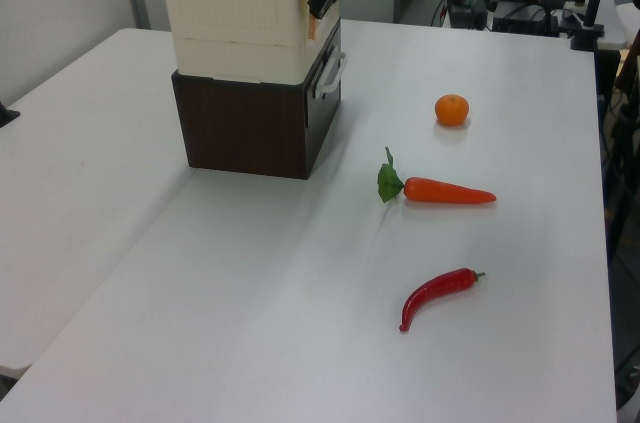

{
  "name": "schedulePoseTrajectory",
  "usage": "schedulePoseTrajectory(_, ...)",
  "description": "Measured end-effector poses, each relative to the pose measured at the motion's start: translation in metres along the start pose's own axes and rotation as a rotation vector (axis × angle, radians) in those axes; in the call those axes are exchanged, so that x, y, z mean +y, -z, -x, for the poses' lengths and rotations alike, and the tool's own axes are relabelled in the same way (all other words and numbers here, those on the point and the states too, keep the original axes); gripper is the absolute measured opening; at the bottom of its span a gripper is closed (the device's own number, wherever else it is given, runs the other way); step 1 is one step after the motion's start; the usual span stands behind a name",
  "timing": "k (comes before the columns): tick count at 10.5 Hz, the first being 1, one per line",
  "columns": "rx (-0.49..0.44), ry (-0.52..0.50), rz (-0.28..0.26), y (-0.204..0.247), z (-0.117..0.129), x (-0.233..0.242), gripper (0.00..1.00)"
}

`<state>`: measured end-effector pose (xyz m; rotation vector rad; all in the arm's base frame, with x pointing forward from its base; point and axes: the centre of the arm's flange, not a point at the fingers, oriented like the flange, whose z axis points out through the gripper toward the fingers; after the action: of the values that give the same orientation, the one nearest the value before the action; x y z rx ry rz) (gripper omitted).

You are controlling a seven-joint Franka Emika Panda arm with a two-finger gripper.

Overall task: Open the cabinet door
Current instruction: 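Pull the handle outward, swinging the cabinet door open on its hinge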

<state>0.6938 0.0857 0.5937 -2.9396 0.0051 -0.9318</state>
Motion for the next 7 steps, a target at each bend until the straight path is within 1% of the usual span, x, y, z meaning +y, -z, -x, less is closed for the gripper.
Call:
schedulePoseTrajectory(3,-0.137,0.033,0.011,0.026,0.013,0.015,0.19)
schedulePoseTrajectory(5,-0.209,0.027,0.018,0.042,0.024,0.031,0.19)
schedulePoseTrajectory(6,-0.27,0.019,0.025,0.049,0.032,0.043,0.22)
schedulePoseTrajectory(7,-0.358,0.004,0.038,0.057,0.043,0.062,0.36)
